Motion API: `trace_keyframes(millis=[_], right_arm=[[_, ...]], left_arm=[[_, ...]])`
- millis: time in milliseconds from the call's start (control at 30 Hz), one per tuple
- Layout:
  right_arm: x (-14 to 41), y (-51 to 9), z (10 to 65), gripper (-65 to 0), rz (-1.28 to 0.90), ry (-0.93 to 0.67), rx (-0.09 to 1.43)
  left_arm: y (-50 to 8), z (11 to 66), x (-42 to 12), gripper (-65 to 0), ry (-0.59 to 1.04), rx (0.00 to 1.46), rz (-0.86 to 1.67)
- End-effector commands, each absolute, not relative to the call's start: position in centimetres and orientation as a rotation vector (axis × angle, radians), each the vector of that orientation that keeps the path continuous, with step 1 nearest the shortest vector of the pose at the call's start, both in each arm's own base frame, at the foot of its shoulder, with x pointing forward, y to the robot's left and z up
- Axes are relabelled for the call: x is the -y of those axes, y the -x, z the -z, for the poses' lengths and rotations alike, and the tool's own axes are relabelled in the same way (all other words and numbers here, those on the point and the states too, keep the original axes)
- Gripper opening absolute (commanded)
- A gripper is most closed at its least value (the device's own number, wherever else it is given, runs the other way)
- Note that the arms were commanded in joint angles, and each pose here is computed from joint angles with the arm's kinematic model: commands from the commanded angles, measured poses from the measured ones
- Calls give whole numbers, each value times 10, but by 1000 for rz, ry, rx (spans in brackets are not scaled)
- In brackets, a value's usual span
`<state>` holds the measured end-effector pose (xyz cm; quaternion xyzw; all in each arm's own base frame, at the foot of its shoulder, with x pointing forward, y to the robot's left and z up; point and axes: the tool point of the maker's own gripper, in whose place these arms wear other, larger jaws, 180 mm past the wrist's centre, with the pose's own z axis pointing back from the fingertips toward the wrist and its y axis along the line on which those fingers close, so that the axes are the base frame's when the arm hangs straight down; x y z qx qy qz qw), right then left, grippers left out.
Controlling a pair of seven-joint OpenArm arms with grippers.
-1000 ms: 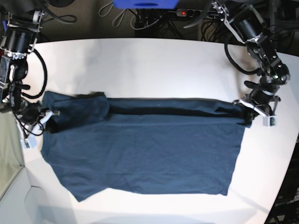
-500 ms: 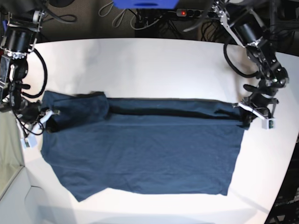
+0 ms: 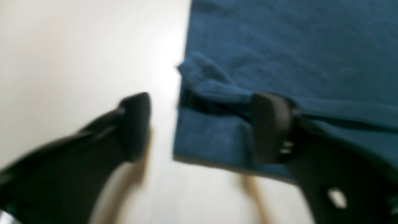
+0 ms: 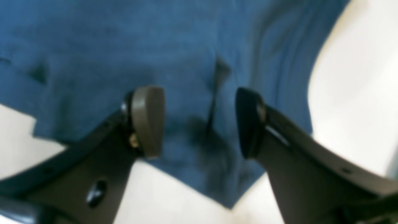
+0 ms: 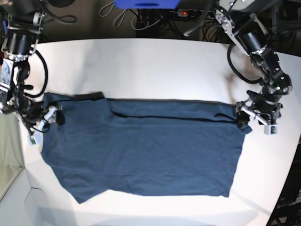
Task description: Layout the t-shirt on the table in an organized manner, then fold the t-shirt properly
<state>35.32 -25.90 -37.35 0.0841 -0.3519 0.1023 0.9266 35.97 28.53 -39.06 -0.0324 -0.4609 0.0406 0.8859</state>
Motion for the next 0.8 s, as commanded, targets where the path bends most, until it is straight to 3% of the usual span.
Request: trace_keyframes(millis=[0,133,767], right_arm=[[268,-363,347,-269,-211,-153,808],[263,-345,344,-269,-193,-150,838],[245,-318,386,-269,-126,-224,761]], left_arm=[[-368,365,-294,-82,39,1037,-65],[-351,363,-290,-10,64,1067,-81],[-336,412,-274,-9,176,963,-149]])
